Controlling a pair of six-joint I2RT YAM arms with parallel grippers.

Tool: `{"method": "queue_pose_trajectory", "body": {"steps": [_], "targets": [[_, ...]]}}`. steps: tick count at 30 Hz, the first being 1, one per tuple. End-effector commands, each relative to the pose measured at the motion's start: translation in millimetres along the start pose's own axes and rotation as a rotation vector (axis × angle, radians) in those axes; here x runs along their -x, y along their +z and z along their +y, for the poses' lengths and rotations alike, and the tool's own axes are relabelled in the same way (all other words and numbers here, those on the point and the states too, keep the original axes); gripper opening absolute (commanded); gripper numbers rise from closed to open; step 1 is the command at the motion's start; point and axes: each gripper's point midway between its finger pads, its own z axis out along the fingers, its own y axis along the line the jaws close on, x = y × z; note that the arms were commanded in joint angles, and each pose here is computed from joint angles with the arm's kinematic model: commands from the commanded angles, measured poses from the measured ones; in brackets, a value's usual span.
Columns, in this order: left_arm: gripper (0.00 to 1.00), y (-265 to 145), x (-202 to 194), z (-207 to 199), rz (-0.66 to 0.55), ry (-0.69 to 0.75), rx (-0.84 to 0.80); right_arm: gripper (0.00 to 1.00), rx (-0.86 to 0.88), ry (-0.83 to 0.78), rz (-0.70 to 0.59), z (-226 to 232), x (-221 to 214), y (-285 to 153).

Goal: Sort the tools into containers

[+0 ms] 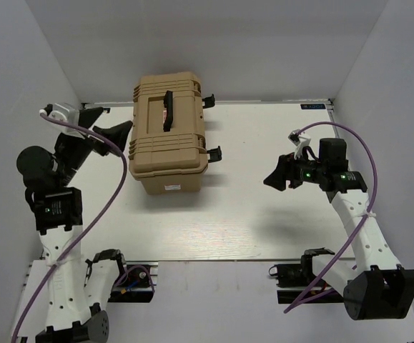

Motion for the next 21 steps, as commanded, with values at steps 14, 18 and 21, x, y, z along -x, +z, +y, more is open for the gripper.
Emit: {"method": "queue_pose_trajectory", "body": {"steps": [14,18,21], "targets": [[1.00,-63,-186,10,0.301,-0.146,0.183,0.91,-0.268,0.065,-0.060,-47,12,-5],[1.00,-67,-203,7,0.306,-0.160,0.176,0.91,-0.334,0.054,-0.108,-55,15,-12],[1.00,-66,-203,4,0.299,-0.156,0.166,0.91,-0.316,0.022,-0.100,-56,10,-11]]}}
